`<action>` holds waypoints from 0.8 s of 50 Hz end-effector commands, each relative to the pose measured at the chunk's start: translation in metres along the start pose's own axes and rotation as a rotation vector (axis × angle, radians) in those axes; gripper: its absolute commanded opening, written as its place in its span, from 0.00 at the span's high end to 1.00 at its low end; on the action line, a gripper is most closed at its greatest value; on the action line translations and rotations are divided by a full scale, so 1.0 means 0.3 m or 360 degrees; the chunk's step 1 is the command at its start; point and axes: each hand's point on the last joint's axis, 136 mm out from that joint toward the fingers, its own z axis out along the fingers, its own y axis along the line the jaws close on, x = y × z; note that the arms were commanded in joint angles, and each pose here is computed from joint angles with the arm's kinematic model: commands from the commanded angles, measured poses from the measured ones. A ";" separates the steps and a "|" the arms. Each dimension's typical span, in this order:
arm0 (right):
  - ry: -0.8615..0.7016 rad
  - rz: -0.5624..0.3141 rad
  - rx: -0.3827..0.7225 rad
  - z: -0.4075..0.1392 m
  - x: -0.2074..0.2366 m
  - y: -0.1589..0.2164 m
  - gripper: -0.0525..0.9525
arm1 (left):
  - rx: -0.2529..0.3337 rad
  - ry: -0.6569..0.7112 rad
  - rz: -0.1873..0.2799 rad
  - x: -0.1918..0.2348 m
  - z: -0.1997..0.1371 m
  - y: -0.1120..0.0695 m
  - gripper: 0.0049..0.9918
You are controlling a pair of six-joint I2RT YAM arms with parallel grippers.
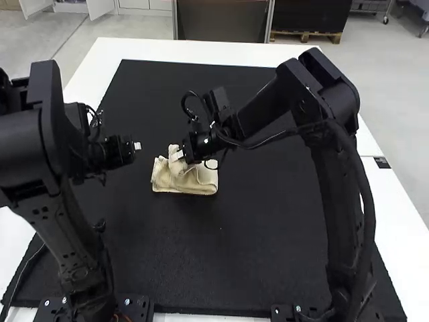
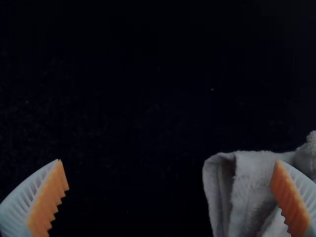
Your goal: Fold the towel.
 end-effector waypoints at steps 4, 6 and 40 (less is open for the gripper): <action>-0.0015 -0.0001 -0.0064 0.015 -0.030 0.040 0.72 | 0.0022 -0.0009 0.0013 0.005 -0.008 -0.012 0.03; -0.0017 -0.0002 -0.0064 0.015 -0.031 0.040 0.68 | 0.0022 -0.0007 0.0012 0.008 -0.008 -0.012 0.03; -0.0187 -0.0028 -0.0084 -0.121 -0.197 0.045 0.62 | 0.0023 -0.0021 0.0019 0.003 -0.008 -0.013 0.03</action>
